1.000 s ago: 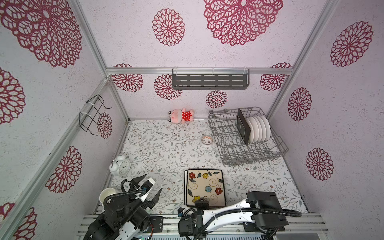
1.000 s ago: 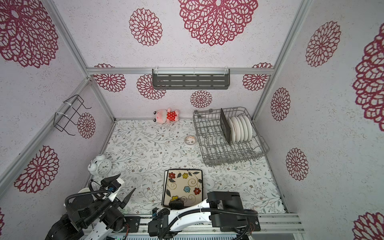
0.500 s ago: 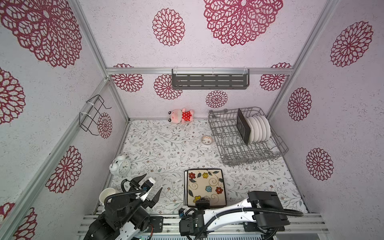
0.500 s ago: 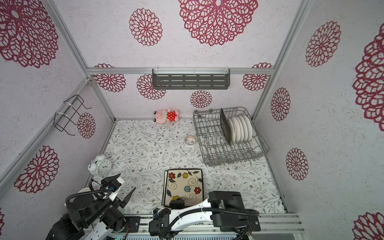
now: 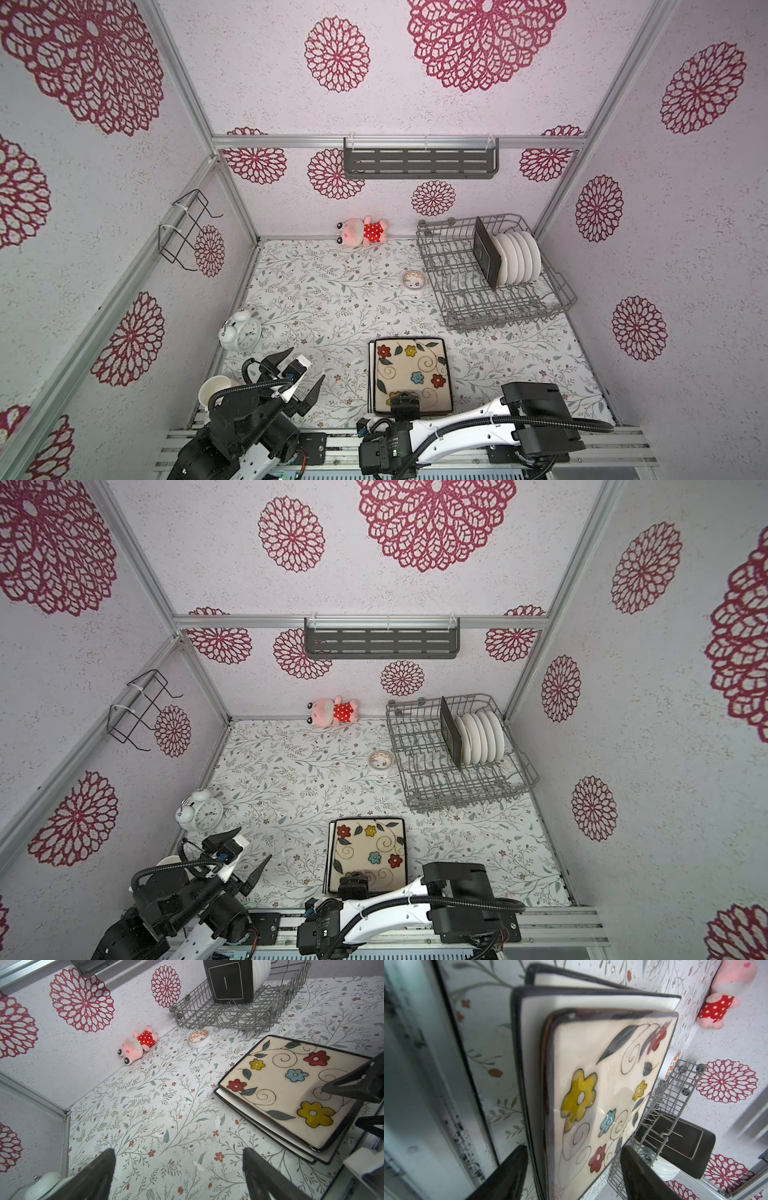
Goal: Unload the plates from the dish rack
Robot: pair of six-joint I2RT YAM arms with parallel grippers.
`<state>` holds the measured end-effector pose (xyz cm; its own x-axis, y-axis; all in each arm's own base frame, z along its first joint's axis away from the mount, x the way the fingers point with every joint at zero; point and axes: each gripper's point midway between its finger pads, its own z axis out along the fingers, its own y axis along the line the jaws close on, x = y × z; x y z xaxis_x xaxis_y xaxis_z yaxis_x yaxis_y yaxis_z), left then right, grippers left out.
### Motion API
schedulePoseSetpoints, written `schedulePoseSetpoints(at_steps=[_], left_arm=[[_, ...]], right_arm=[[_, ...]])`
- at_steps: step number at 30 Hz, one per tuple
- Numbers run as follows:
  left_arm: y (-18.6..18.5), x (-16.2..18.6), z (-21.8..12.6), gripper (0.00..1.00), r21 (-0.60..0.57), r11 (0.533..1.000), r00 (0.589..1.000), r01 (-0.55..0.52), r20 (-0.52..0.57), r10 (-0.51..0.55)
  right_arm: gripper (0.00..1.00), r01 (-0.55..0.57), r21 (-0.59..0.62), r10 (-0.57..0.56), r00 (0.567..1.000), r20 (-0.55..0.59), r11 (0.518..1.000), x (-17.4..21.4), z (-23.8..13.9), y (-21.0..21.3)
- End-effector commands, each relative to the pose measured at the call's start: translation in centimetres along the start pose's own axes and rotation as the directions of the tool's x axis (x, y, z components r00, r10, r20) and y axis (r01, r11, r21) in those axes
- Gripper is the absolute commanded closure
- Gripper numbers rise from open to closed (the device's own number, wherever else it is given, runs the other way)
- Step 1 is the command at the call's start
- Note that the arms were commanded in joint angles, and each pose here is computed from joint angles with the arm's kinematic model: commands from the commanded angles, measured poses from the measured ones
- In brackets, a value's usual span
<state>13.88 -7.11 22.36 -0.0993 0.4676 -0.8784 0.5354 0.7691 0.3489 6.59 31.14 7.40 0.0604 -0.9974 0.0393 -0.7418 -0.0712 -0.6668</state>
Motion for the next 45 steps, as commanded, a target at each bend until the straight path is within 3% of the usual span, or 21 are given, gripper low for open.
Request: schedulePoseSetpoints(at_steps=[1, 7, 10, 13, 15, 17, 19, 22, 27, 31, 34, 41, 45], left_arm=[[0.1, -0.3, 0.1, 0.03, -0.009, 1.0, 1.0, -0.01, 0.019, 0.01], [-0.7, -0.5, 0.0, 0.03, 0.039, 0.997, 0.997, -0.069, 0.033, 0.068], [-1.4, -1.5, -0.4, 0.03, 0.081, 0.994, 0.994, -0.076, 0.079, 0.07], [0.8, -4.3, -0.9, 0.02, -0.008, 0.999, 0.986, 0.036, 0.166, -0.034], [3.0, -6.2, -0.6, 0.03, -0.083, 0.987, 0.976, 0.139, 0.183, -0.122], [4.4, -7.4, 0.8, 0.03, -0.121, 0.97, 0.974, 0.212, 0.105, -0.2], [4.3, -8.8, 2.9, 0.03, -0.089, 0.963, 0.967, 0.253, -0.013, -0.255], [2.5, -10.6, 6.9, 0.03, 0.005, 0.933, 0.92, 0.361, -0.163, -0.355], [-0.4, -9.2, 12.4, 0.03, 0.061, 0.844, 0.791, 0.533, -0.39, -0.472], [-0.5, -7.1, 13.9, 0.03, -0.017, 0.808, 0.734, 0.589, -0.407, -0.544], [-0.4, -5.9, 13.9, 0.03, -0.06, 0.779, 0.704, 0.624, -0.39, -0.593], [-3.6, -2.5, 13.5, 0.02, -0.071, 0.659, 0.571, 0.749, -0.436, -0.696], [-6.1, -0.4, 13.2, 0.04, -0.069, 0.638, 0.543, 0.767, -0.46, -0.702]], right_arm=[[0.24, -0.08, -0.028, 0.082, 0.995, 0.054, 0.996, 0.2, -2.7, -1.7], [0.19, -0.263, -0.15, 0.285, 0.947, 0.15, 0.953, 1.1, -6.8, -3.7], [0.18, -0.433, -0.223, 0.473, 0.863, 0.178, 0.874, 2.5, -7.8, -6.0], [0.15, -0.65, -0.277, 0.703, 0.686, 0.187, 0.708, 4.9, -7.8, -9.6], [0.14, -0.771, -0.321, 0.834, 0.524, 0.17, 0.55, 6.8, -7.3, -11.9], [0.14, -0.832, -0.372, 0.911, 0.382, 0.155, 0.412, 8.2, -7.1, -13.5], [0.14, -0.869, -0.406, 0.959, 0.251, 0.129, 0.283, 9.5, -6.9, -14.8], [0.17, -0.903, -0.41, 0.991, 0.116, 0.059, 0.13, 11.1, -6.0, -15.3], [0.19, -0.914, -0.4, 0.993, -0.026, -0.117, -0.072, 11.8, -3.0, -14.2], [0.19, -0.875, -0.445, 0.974, -0.117, -0.194, -0.193, 11.9, -1.3, -13.4], [0.2, -0.863, -0.444, 0.961, -0.147, -0.232, -0.24, 12.5, 0.2, -12.7], [0.25, -0.875, -0.419, 0.945, -0.116, -0.307, -0.244, 12.4, 3.5, -10.6], [0.27, -0.894, -0.381, 0.937, -0.105, -0.334, -0.236, 12.9, 4.9, -9.6]])
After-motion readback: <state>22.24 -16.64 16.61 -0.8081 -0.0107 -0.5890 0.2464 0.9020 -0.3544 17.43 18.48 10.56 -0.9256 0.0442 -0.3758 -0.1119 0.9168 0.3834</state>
